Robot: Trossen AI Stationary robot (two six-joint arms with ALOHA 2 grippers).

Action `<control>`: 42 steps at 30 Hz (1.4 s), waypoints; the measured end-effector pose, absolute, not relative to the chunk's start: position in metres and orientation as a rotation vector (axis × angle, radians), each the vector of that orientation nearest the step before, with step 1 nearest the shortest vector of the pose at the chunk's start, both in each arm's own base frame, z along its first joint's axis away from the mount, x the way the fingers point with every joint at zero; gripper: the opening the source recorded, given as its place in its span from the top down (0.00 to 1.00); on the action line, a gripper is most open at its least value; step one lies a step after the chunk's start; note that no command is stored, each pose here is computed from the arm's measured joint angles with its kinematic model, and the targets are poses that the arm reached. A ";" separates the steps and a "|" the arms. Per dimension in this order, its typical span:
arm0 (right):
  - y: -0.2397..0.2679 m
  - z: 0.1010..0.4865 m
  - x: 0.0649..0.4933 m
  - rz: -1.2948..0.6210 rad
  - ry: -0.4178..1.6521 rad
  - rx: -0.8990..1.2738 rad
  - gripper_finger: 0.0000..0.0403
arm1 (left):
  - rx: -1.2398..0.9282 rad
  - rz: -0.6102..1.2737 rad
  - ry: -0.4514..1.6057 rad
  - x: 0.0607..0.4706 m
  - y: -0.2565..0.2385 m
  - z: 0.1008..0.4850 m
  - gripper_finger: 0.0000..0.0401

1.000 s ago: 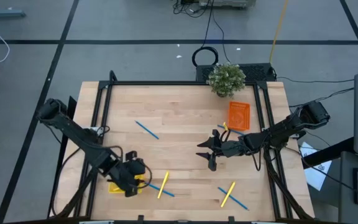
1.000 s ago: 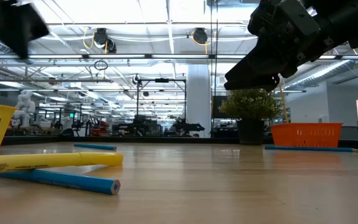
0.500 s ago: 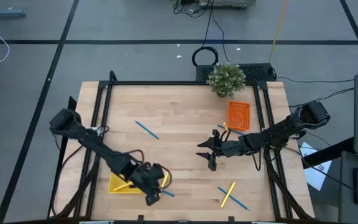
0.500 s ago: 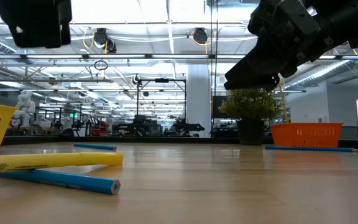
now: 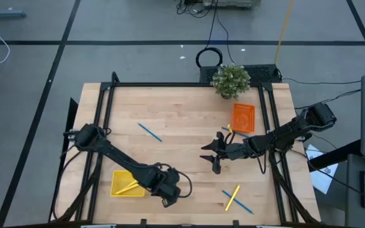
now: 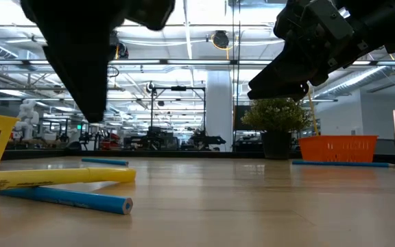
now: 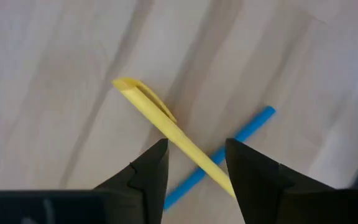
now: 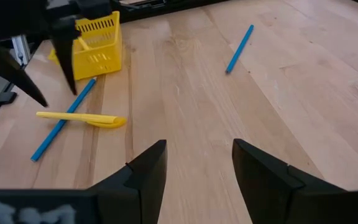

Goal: Sort pens & pencils
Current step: Put the left yellow ballpen into the yellow bin

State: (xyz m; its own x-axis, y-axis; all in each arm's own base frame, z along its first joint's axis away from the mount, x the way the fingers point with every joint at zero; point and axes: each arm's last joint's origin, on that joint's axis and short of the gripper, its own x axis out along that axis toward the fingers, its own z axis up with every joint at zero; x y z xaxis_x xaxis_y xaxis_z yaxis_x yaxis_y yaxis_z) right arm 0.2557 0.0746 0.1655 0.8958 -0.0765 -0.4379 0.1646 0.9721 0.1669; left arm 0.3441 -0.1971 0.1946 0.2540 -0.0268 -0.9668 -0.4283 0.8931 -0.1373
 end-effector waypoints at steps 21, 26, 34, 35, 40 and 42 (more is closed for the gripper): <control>0.075 0.165 0.256 -0.127 0.450 0.201 0.58 | -0.505 0.427 1.293 0.338 -0.195 0.157 0.60; 0.075 0.165 0.256 -0.127 0.449 0.201 0.58 | -0.541 0.391 1.276 0.339 -0.196 0.151 0.60; 0.075 0.165 0.256 -0.127 0.449 0.201 0.58 | -0.536 0.394 1.296 0.334 -0.194 0.144 0.60; 0.075 0.165 0.256 -0.127 0.449 0.201 0.58 | -0.531 0.389 1.298 0.334 -0.194 0.144 0.60; 0.075 0.165 0.256 -0.127 0.449 0.201 0.58 | -0.472 0.343 1.313 0.334 -0.194 0.144 0.62; 0.075 0.165 0.256 -0.127 0.449 0.201 0.58 | -0.445 0.315 1.330 0.334 -0.192 0.143 0.67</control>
